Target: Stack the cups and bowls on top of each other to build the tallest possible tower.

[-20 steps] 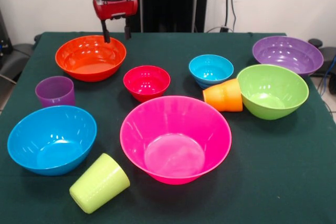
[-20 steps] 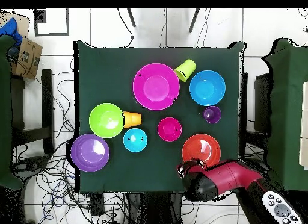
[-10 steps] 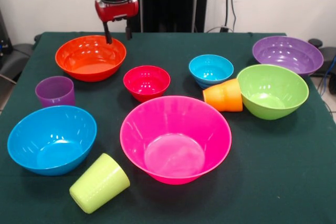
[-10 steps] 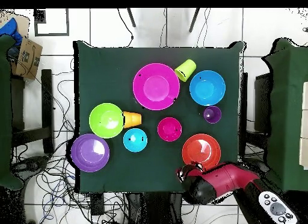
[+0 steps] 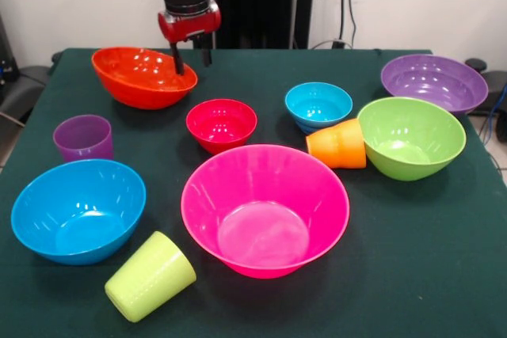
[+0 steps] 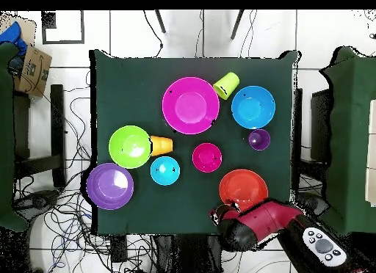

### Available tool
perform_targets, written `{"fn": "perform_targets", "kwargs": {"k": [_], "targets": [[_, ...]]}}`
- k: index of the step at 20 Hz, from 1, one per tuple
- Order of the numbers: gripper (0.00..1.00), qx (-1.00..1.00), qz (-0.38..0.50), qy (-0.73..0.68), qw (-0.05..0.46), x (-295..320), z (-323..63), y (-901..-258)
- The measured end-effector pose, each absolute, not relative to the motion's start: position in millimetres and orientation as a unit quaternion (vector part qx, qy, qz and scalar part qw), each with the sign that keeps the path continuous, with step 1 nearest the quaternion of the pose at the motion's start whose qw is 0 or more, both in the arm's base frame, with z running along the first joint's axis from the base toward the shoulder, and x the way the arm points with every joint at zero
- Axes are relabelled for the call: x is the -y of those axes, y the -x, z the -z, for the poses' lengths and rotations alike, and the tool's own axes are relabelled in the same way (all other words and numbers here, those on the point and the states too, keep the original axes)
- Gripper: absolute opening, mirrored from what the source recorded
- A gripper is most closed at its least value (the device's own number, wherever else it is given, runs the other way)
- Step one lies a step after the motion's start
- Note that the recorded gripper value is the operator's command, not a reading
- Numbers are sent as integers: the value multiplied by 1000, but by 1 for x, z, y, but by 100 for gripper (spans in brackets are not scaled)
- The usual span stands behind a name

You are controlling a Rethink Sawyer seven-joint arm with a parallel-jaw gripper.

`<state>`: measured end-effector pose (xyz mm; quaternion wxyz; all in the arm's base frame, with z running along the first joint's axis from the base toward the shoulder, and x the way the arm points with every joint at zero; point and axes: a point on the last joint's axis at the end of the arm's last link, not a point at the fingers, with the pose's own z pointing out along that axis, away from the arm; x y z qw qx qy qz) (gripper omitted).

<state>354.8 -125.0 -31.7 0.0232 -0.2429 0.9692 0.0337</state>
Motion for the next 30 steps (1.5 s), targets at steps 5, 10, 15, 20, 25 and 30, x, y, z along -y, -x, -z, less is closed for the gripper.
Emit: {"fn": "perform_targets", "kwargs": {"k": [5,10,15,20,25,30], "targets": [[100,-967,-44,250,32,121,47,-350],[100,-968,-51,242,39,120,55,-349],[0,-968,-49,241,42,123,55,-351],[0,-969,-51,236,44,124,56,-351],[0,-970,-51,235,45,124,56,-351],[0,-971,-52,227,46,126,55,-352]]}}
